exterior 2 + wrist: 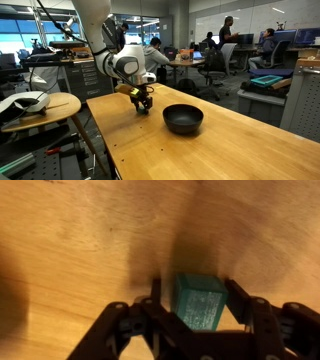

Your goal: Put the green block in the bowl

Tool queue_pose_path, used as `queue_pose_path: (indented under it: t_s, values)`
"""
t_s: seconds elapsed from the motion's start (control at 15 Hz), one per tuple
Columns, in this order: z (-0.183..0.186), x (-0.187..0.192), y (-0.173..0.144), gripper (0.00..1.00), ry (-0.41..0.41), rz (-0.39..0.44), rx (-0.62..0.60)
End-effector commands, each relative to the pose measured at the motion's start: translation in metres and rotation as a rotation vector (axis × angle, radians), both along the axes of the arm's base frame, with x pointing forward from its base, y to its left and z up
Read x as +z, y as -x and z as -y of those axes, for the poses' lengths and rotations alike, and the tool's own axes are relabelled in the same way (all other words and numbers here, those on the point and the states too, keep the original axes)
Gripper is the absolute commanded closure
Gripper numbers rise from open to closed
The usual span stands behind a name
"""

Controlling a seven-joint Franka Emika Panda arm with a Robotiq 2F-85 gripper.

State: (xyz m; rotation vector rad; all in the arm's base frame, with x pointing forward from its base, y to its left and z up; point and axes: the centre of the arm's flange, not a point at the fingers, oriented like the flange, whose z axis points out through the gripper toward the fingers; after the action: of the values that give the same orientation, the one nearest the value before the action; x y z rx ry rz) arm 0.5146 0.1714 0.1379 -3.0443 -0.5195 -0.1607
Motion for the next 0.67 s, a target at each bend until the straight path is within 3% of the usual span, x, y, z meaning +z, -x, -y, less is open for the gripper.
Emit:
queue_pose_path:
  t_s: [0.0, 0.13, 0.6]
  values:
    - [0.003, 0.007, -0.004, 0.64, 0.019, 0.013, -0.025]
    - [0.01, 0.014, -0.007, 0.8, 0.026, 0.021, -0.038]
    - [0.068, 0.063, -0.027, 0.82, 0.066, 0.089, -0.114]
